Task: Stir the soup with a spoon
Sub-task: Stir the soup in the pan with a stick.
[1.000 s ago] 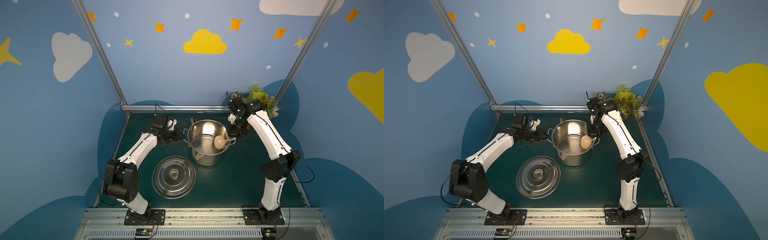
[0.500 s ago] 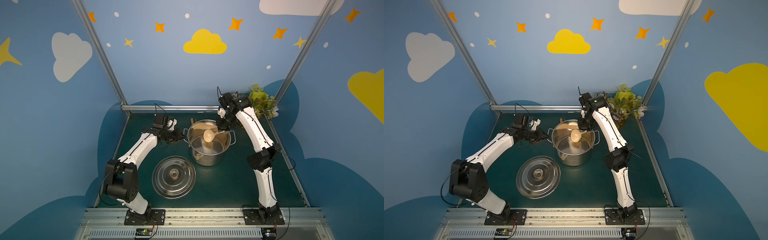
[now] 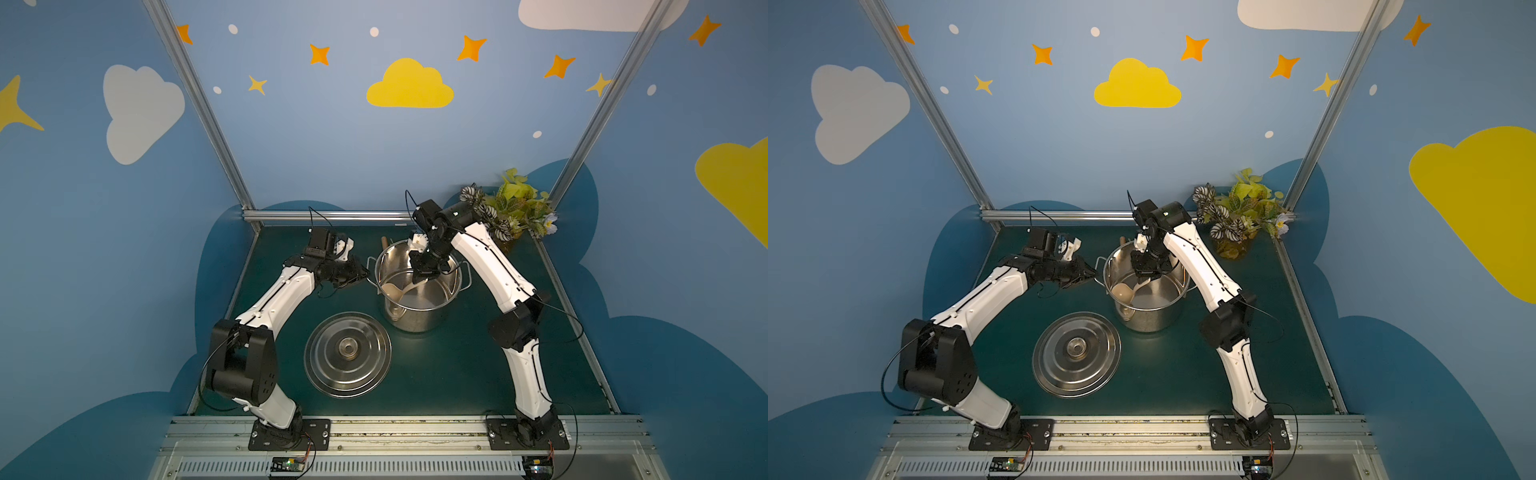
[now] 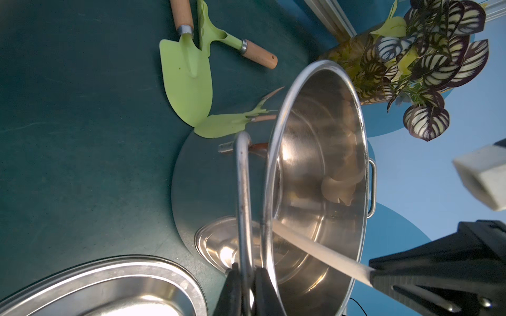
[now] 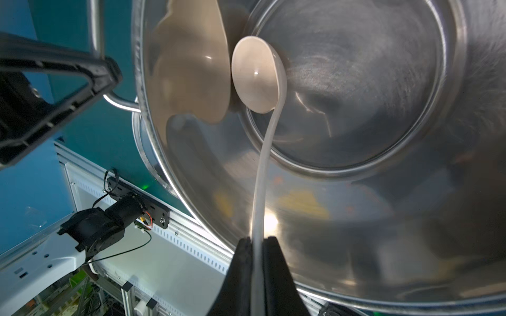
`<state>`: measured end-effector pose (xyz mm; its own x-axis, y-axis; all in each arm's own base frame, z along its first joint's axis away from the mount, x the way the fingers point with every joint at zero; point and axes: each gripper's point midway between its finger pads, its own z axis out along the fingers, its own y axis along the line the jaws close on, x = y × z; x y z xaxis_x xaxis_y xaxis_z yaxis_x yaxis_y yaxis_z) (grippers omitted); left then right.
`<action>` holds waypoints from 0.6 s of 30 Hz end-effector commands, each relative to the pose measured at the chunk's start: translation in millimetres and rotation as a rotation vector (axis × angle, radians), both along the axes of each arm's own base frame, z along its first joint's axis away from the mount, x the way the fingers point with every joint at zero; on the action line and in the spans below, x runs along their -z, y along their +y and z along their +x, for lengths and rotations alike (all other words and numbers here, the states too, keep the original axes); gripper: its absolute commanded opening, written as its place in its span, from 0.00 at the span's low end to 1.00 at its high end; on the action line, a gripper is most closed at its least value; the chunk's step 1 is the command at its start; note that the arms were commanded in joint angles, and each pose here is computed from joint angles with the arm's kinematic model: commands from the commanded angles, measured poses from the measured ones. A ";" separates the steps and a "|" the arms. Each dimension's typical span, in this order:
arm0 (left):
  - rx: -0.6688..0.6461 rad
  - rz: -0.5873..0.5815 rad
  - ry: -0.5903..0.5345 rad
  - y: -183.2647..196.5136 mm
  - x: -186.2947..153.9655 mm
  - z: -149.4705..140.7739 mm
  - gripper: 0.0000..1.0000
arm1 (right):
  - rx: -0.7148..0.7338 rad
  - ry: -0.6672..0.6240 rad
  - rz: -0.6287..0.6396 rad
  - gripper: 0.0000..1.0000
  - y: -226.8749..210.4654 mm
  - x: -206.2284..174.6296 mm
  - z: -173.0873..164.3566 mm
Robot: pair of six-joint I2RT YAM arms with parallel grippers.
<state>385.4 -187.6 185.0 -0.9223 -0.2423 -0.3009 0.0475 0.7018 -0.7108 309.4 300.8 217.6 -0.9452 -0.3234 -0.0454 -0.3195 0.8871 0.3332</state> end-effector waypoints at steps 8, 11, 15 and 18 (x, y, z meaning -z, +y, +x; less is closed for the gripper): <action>0.064 -0.002 0.041 -8.3 9.7 -20.7 0.12 | 0.032 -0.008 -0.221 0.00 -89.0 -23.3 -47.9; 0.066 -0.002 0.039 -8.2 9.0 -21.2 0.12 | 0.082 -0.022 -0.258 0.00 -113.1 -24.4 -42.7; 0.065 -0.002 0.043 -8.1 9.7 -21.8 0.12 | 0.147 -0.029 -0.261 0.00 -132.0 -24.8 -27.7; 0.064 -0.004 0.045 -7.8 10.1 -22.5 0.12 | 0.177 -0.043 -0.245 0.00 -134.8 -24.5 -12.7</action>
